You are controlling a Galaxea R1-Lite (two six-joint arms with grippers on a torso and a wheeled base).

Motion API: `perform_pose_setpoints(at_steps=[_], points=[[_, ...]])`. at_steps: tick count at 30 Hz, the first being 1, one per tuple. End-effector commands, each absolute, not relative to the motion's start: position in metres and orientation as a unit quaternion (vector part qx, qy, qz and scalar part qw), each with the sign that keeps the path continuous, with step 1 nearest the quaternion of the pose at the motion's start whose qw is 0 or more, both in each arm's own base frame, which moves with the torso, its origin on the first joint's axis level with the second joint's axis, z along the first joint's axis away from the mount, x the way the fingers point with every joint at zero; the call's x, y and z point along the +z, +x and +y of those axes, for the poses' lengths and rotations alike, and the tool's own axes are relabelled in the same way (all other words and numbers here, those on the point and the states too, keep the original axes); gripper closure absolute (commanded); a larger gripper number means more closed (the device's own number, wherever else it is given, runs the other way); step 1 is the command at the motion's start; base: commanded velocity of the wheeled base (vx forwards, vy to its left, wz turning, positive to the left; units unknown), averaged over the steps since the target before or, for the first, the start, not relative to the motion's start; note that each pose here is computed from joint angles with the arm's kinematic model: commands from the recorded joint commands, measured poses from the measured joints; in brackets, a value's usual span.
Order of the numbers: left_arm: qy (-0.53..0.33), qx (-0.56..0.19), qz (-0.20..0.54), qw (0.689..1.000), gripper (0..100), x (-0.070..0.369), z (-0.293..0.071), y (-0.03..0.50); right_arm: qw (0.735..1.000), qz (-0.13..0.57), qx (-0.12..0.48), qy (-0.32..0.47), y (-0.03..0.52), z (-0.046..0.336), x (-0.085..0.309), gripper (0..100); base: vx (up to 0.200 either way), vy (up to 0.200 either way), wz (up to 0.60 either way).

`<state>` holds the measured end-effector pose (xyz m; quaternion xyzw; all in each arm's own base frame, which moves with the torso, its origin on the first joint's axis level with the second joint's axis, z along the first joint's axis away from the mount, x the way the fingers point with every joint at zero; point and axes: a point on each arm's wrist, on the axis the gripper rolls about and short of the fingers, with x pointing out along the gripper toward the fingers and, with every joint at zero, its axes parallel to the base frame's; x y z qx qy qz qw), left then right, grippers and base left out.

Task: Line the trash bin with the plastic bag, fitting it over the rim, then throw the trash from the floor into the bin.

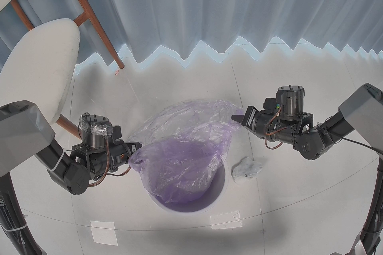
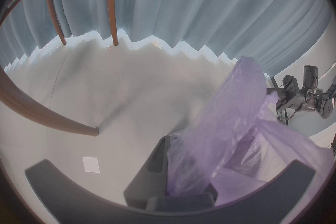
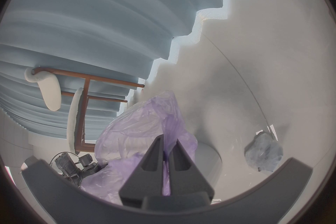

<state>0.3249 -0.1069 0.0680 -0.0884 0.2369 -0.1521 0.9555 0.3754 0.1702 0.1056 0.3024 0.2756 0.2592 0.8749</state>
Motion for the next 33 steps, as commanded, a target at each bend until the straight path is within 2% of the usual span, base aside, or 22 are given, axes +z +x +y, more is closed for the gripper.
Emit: perform_pose_setpoints(at_steps=[1,8,9,14,18,19,21,26,33], points=[[-0.075,-0.146,0.26,0.952,100,0.05,-0.105,0.329,0.878,0.288,0.237,0.3,0.379,0.167,0.089,100,0.0,0.0,0.0],[-0.04,-0.146,0.24,0.959,100,0.052,-0.099,0.322,0.897,0.244,0.214,0.301,0.381,0.166,0.085,100,0.0,0.0,0.0],[-0.039,-0.146,0.238,0.959,100,0.053,-0.099,0.322,0.897,0.243,0.213,0.301,0.38,0.166,0.085,0,0.0,0.0,0.0],[0.001,-0.122,0.225,0.967,100,0.054,-0.095,0.316,0.884,0.232,0.223,0.338,0.353,0.157,0.121,0,0.0,0.0,0.0],[-0.002,-0.136,0.203,0.97,100,0.063,-0.1,0.309,0.857,0.247,0.268,0.364,0.319,0.163,0.144,0,0.0,0.0,0.0],[-0.001,-0.138,0.202,0.97,100,0.063,-0.101,0.308,0.84,0.267,0.289,0.373,0.3,0.17,0.151,0,0.0,0.0,0.0],[0.001,-0.14,0.205,0.969,100,0.061,-0.101,0.307,0.825,0.287,0.303,0.382,0.284,0.178,0.157,0,0.0,0.0,0.0],[0.002,-0.148,0.213,0.966,100,0.057,-0.102,0.305,0.798,0.332,0.317,0.391,0.269,0.203,0.156,0,0.0,0.0,0.0],[0.002,-0.16,0.202,0.966,100,0.058,-0.108,0.301,0.798,0.345,0.306,0.388,0.293,0.221,0.134,0,0.0,0.0,0.0]])
